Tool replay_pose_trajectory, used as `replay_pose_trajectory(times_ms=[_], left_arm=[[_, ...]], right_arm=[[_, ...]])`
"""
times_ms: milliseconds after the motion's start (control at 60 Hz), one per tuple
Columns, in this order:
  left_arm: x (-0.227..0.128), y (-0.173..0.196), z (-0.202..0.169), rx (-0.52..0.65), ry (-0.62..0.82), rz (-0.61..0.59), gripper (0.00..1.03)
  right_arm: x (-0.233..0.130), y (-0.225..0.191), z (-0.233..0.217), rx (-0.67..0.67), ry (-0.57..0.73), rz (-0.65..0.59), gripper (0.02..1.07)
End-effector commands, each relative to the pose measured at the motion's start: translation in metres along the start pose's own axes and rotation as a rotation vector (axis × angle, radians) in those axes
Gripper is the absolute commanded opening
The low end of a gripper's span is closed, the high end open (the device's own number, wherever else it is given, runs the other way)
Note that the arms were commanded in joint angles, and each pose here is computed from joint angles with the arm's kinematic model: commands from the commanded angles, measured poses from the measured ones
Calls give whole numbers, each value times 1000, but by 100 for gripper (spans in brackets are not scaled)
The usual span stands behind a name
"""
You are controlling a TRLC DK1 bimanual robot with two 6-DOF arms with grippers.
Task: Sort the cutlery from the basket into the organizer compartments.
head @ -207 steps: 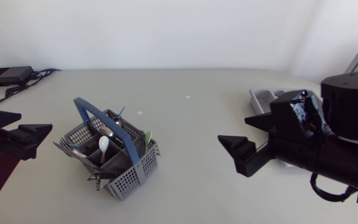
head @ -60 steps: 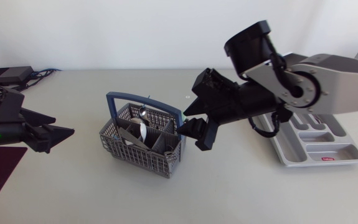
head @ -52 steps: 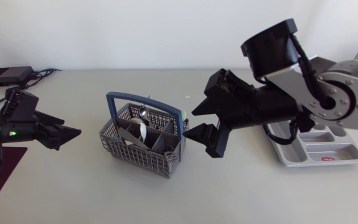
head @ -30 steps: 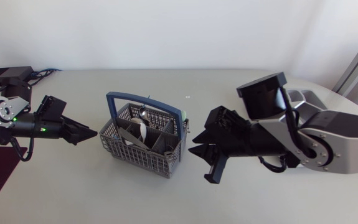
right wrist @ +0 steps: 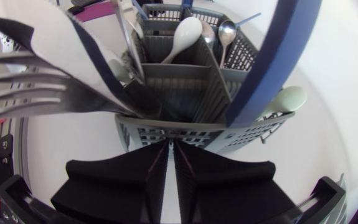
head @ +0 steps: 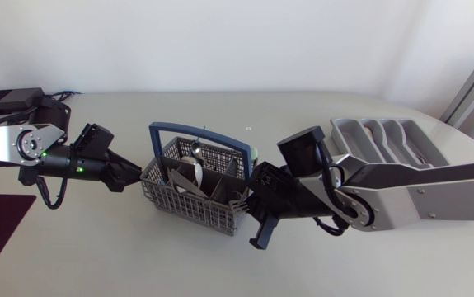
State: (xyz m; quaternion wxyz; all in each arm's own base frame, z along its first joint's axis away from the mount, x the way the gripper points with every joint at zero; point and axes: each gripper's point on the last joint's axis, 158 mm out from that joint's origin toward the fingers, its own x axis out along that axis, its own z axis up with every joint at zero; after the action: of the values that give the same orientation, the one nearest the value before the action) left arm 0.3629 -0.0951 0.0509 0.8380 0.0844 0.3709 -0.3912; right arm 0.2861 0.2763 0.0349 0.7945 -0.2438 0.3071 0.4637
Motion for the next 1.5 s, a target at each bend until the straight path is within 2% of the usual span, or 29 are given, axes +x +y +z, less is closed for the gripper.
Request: replay_pose_trajectory(times_ms=[0,167,283,1000,1267,1317,1417,1450,1483], left_arm=[[7,-33,7,45,-4,-96,42],[18,-52,8,80,24,-129,42],[22,-56,11,99,37,-123,42],[28,-28,33,69,3,-51,43],[19,-23,24,52,3,-30,46],[11,-20,23,57,-8,-13,47],[-6,-16,25,73,-37,28,60],[-12,-16,25,82,-45,39,62],[-16,-17,25,94,-53,50,63]], right_arm=[[4,-28,6,32,-22,-55,13],[-3,-76,-2,85,-27,-142,13],[-7,-93,-9,107,-25,-167,13],[-7,-80,-4,98,-30,-156,13],[-12,-90,-15,95,6,-225,16],[-18,-95,-17,99,5,-245,28],[-30,-101,-22,108,2,-271,69],[-34,-102,-23,104,1,-281,78],[-38,-103,-24,100,0,-293,82]])
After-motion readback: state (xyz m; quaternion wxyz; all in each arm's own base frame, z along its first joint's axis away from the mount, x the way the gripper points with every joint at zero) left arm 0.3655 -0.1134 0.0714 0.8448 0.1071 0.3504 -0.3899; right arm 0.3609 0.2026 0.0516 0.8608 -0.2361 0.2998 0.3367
